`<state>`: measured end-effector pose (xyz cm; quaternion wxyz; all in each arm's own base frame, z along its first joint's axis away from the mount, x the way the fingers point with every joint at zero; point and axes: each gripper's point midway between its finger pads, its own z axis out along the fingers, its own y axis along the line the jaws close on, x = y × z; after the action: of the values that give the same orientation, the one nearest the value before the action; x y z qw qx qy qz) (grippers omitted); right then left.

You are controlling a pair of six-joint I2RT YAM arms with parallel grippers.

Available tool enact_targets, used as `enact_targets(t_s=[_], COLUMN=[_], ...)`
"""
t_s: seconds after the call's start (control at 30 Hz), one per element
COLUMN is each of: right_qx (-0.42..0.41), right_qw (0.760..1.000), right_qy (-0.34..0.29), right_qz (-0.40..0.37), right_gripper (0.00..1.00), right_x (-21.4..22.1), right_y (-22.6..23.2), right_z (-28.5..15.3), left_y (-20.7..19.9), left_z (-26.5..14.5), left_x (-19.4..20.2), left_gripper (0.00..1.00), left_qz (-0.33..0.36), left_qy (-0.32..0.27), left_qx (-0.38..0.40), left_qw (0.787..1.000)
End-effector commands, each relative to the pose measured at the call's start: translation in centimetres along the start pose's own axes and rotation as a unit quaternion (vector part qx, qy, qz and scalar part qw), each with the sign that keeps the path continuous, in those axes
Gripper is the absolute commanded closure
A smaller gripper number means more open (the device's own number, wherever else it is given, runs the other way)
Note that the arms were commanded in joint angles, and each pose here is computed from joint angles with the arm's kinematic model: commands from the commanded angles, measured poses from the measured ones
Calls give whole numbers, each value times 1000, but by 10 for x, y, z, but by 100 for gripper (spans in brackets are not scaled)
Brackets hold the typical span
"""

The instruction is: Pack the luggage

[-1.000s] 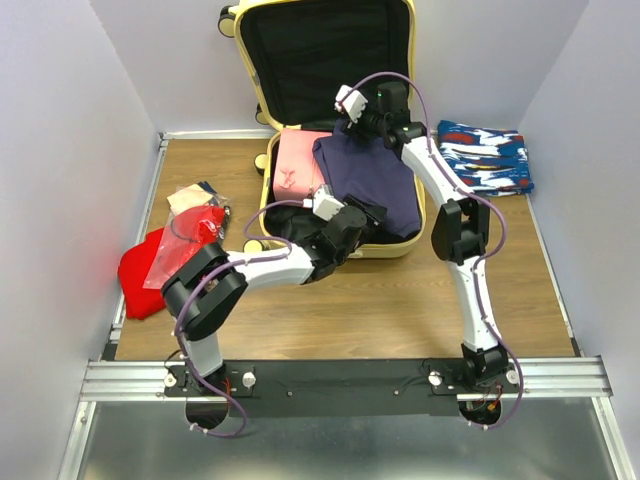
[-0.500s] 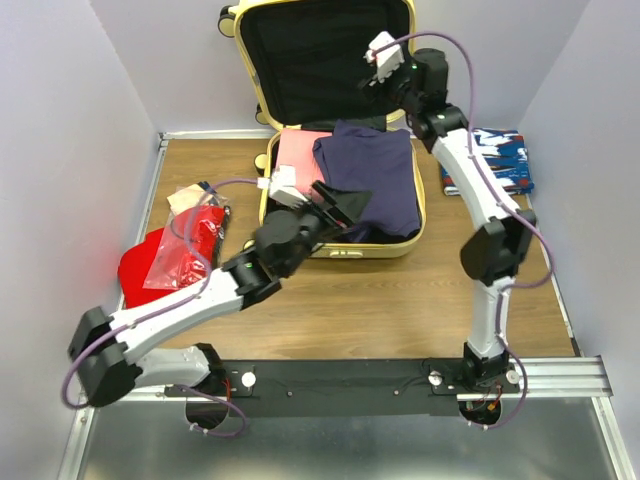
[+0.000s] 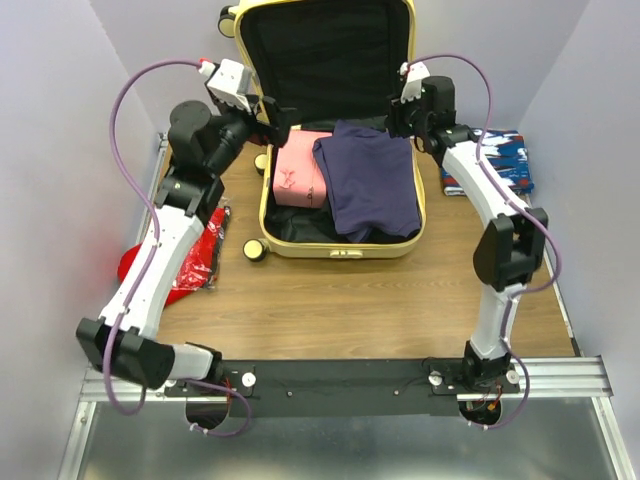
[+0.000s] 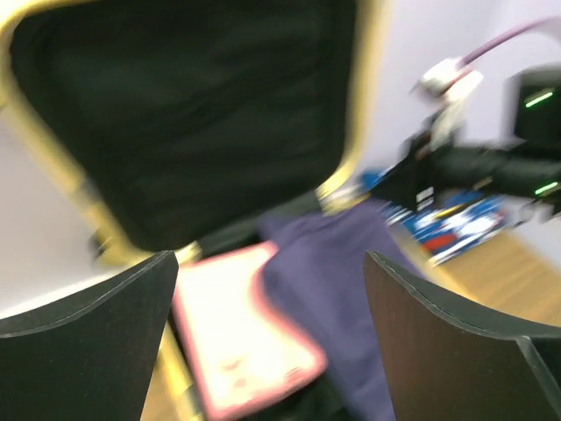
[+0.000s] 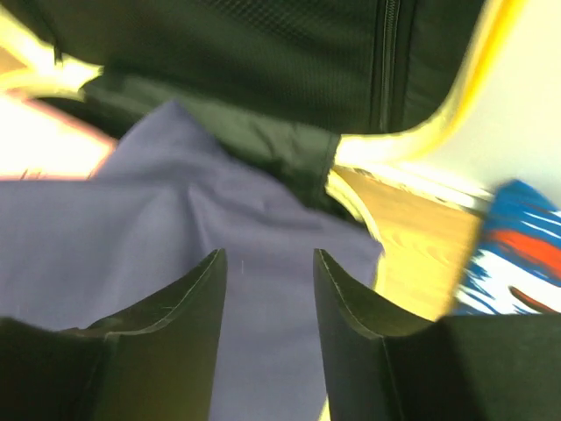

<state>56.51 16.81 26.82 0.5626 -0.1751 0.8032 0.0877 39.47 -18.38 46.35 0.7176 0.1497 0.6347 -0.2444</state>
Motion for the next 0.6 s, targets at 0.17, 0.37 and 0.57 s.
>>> enact_targets(t_s=[0.17, 0.37, 0.57], right_qx=[34, 18, 25], right_qw=[993, 977, 969], right_qy=[52, 156, 205], right_qz=[100, 145, 135], right_gripper=[57, 59, 60], right_x=[68, 171, 219], right_y=[-48, -30, -27], right_z=[66, 72, 65], left_y=[101, 141, 157], left_z=[2, -2, -10], left_x=[48, 60, 69], left_gripper=[4, 4, 4], left_qz=[7, 3, -6], left_qy=[91, 113, 132], left_qx=[-77, -124, -140], left_qw=[993, 986, 981])
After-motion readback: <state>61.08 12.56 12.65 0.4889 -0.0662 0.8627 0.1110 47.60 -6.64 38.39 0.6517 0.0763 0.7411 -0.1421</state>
